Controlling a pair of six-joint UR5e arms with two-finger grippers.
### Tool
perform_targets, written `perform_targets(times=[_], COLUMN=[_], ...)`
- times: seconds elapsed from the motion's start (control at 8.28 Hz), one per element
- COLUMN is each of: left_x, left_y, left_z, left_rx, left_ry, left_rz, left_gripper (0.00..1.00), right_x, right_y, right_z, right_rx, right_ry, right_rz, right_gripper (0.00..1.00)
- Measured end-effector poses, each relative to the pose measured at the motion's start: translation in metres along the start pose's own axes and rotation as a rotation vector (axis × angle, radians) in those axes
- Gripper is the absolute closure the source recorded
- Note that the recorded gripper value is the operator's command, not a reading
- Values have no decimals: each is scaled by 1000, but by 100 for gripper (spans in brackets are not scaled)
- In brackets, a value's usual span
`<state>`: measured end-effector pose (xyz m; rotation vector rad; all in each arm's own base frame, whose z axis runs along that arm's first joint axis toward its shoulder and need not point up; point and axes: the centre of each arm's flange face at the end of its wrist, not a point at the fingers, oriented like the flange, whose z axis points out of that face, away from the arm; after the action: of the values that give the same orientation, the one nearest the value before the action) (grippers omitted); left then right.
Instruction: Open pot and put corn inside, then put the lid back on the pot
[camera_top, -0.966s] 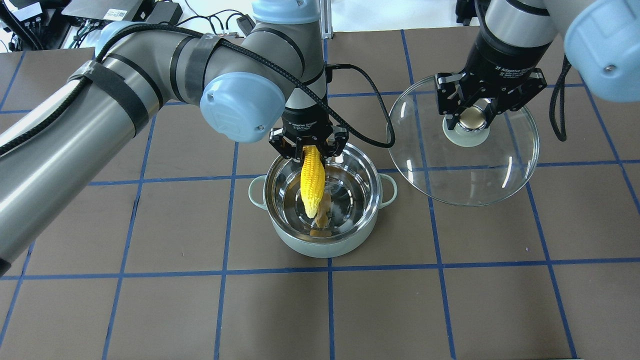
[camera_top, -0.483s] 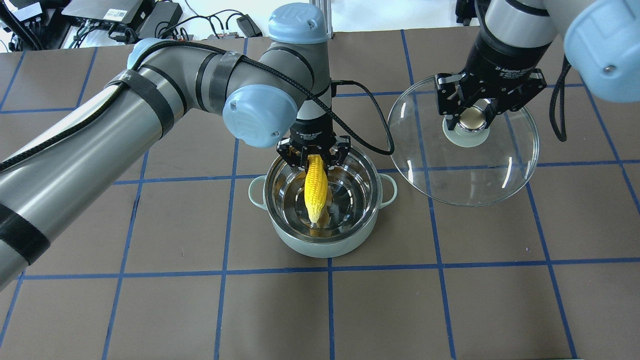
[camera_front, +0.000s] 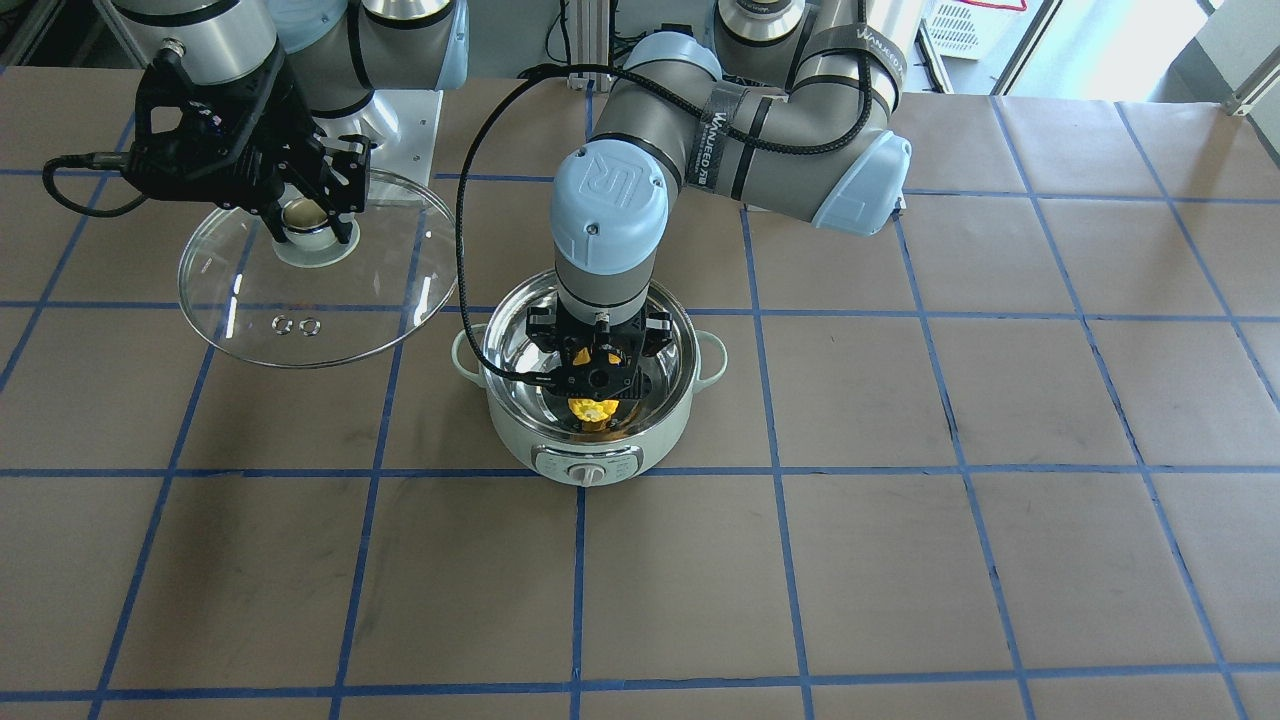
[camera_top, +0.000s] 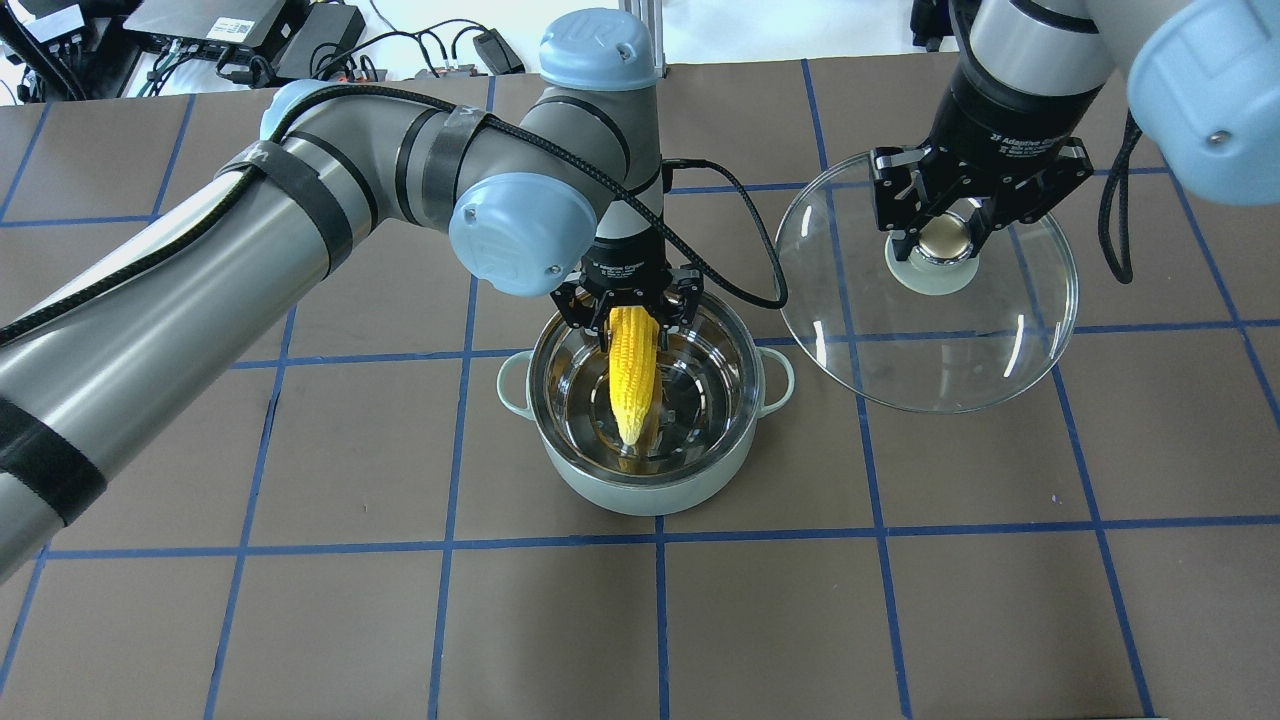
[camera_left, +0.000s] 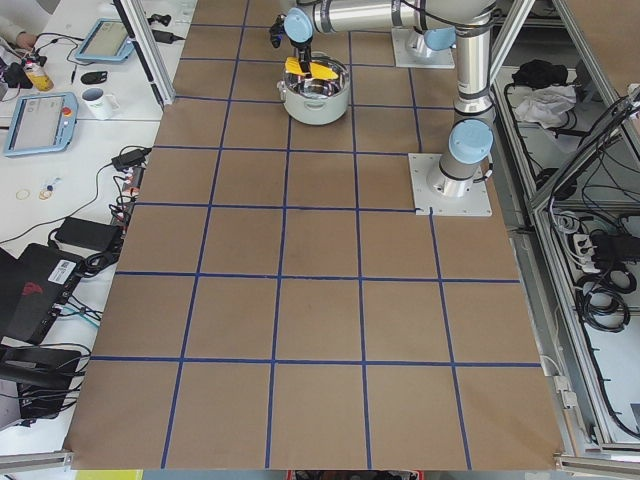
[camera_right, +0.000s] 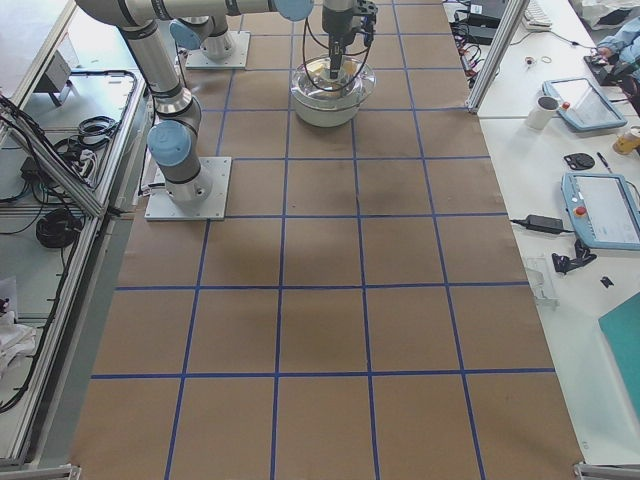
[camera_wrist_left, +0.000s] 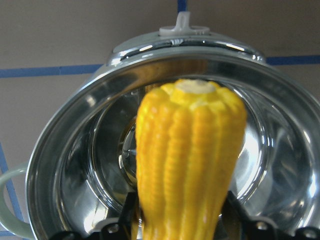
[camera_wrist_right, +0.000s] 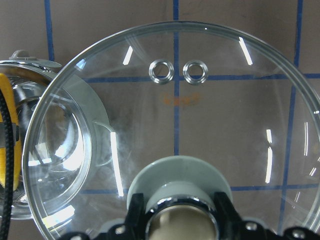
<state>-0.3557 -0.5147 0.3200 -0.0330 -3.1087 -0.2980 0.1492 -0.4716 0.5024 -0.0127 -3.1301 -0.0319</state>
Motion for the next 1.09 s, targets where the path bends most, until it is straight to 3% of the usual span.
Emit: perform_targets(times=[0.36, 0.6, 0.85, 1.09], left_x=[-3, -18, -78, -160], left_y=[1, -1, -29, -53], left_z=[-10, -31, -70, -105], left_rx=[12, 31, 69, 86], left_ry=[3, -3, -4, 4], left_rz=[24, 120, 116, 35], left_gripper=[0, 0, 0, 0], right_x=[0, 0, -1, -13], right_y=[0, 0, -2, -3], right_z=[0, 2, 7, 14], right_rx=[-1, -8, -19, -32], right_ry=[-1, -1, -3, -8], right_rz=[0, 0, 0, -12], right_gripper=[74, 74, 75, 76])
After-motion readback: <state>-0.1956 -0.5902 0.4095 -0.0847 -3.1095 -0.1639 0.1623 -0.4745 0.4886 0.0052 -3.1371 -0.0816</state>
